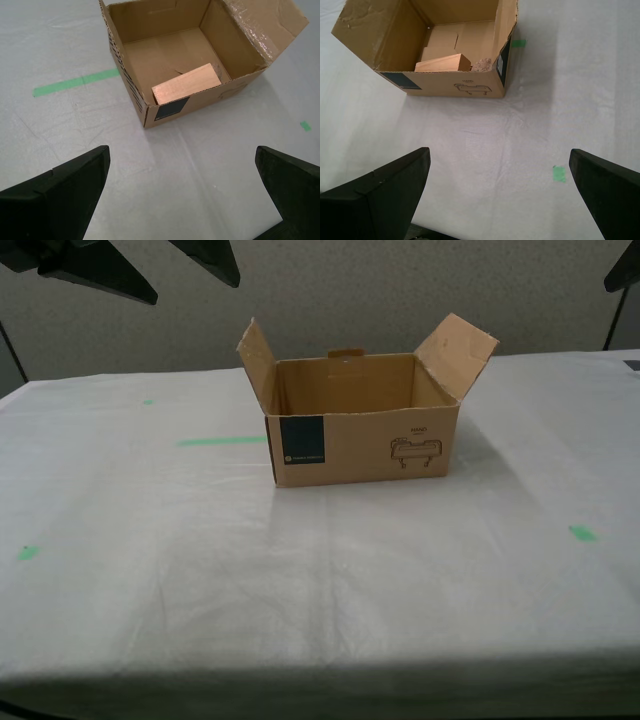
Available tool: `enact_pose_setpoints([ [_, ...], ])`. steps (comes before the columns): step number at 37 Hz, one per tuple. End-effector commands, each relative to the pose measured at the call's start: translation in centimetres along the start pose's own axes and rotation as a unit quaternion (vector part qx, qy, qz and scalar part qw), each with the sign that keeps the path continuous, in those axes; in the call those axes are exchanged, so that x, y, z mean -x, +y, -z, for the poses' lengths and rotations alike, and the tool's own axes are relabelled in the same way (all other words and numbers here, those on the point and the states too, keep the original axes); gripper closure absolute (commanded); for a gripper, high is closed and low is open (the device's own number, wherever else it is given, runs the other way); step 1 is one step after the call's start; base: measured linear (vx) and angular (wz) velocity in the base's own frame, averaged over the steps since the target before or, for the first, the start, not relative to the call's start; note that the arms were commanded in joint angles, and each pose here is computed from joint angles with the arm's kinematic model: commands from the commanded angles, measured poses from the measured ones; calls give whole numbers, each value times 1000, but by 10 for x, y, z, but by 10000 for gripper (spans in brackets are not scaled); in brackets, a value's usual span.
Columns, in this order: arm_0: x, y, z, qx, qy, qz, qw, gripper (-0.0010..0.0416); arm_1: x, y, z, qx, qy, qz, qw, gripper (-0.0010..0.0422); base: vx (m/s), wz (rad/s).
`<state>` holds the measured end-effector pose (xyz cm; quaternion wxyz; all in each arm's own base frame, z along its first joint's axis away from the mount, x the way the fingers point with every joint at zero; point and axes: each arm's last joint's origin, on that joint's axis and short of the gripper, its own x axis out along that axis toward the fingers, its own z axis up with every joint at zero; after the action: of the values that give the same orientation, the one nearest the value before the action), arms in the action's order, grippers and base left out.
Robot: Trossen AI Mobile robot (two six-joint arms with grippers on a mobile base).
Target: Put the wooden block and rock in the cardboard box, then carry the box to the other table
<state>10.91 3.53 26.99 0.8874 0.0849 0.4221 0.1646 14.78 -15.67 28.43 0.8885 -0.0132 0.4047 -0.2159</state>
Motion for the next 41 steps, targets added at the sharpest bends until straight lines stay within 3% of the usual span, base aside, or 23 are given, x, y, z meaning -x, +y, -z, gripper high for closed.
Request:
enact_pose_setpoints([
  [1, 0, 0, 0, 0, -1, 1, 1000, 18, 0, 0, 0, 1, -1, 1, 1000, 14, 0, 0],
  [41, 0, 0, 0, 0, -1, 1, 1000, 18, 0, 0, 0, 1, -1, 1, 1000, 14, 0, 0],
])
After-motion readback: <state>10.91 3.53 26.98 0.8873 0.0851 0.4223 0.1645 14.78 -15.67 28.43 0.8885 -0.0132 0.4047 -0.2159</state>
